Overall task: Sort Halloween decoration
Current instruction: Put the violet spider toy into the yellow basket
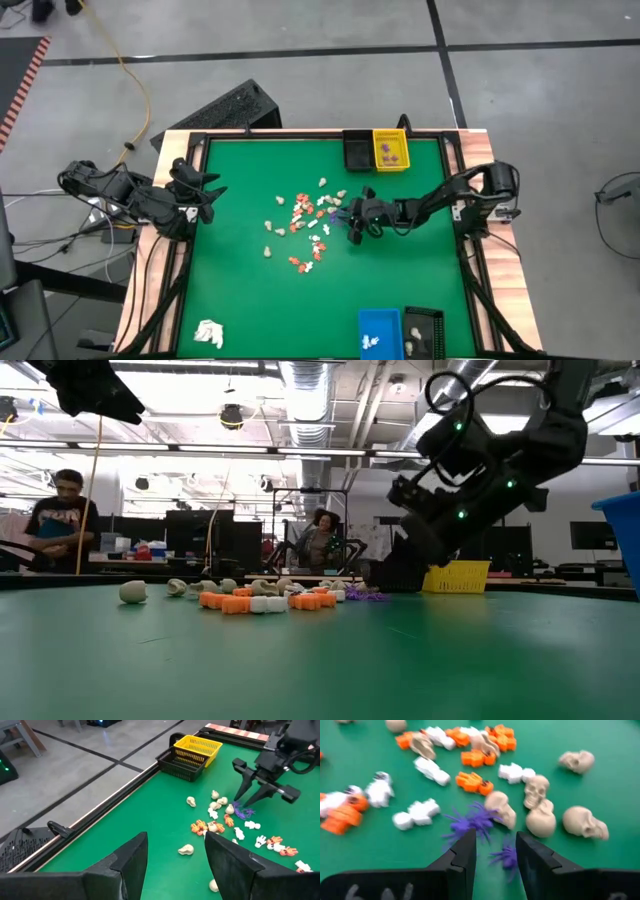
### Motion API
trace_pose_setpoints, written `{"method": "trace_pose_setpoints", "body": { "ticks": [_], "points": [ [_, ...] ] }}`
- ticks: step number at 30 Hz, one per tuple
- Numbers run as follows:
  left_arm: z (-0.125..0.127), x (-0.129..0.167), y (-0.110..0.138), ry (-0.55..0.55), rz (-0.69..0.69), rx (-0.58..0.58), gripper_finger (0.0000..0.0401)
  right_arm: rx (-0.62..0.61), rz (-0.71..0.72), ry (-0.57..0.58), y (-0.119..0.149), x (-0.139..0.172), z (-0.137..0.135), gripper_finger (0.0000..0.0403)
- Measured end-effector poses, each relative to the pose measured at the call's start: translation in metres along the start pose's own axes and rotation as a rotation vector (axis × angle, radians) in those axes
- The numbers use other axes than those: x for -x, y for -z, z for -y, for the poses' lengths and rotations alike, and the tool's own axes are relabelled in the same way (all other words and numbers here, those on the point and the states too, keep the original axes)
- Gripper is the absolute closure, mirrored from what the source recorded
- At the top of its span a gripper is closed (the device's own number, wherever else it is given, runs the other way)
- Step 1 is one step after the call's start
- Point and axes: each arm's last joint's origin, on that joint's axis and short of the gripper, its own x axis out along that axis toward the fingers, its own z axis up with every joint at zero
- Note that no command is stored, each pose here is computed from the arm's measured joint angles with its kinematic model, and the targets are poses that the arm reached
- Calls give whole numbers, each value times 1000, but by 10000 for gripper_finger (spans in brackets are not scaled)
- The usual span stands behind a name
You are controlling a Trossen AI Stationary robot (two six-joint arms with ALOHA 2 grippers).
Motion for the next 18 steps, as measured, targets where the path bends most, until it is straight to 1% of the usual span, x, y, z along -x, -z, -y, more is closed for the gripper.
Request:
{"method": "trace_pose_setpoints", "body": {
  "ticks": [5,9,12,15,18],
  "points": [
    [0,0,0,0,0,0,212,-12,-30,38,6,-6,7,271],
    [0,0,0,0,0,1,212,-23,-44,51,9,-8,7,271],
    [0,0,0,0,0,3,212,-26,-45,87,10,-7,7,274],
    [0,0,0,0,1,3,212,-46,-44,123,10,-7,9,289],
    [0,0,0,0,1,4,212,-73,-51,159,12,-7,10,317]
  ]
}}
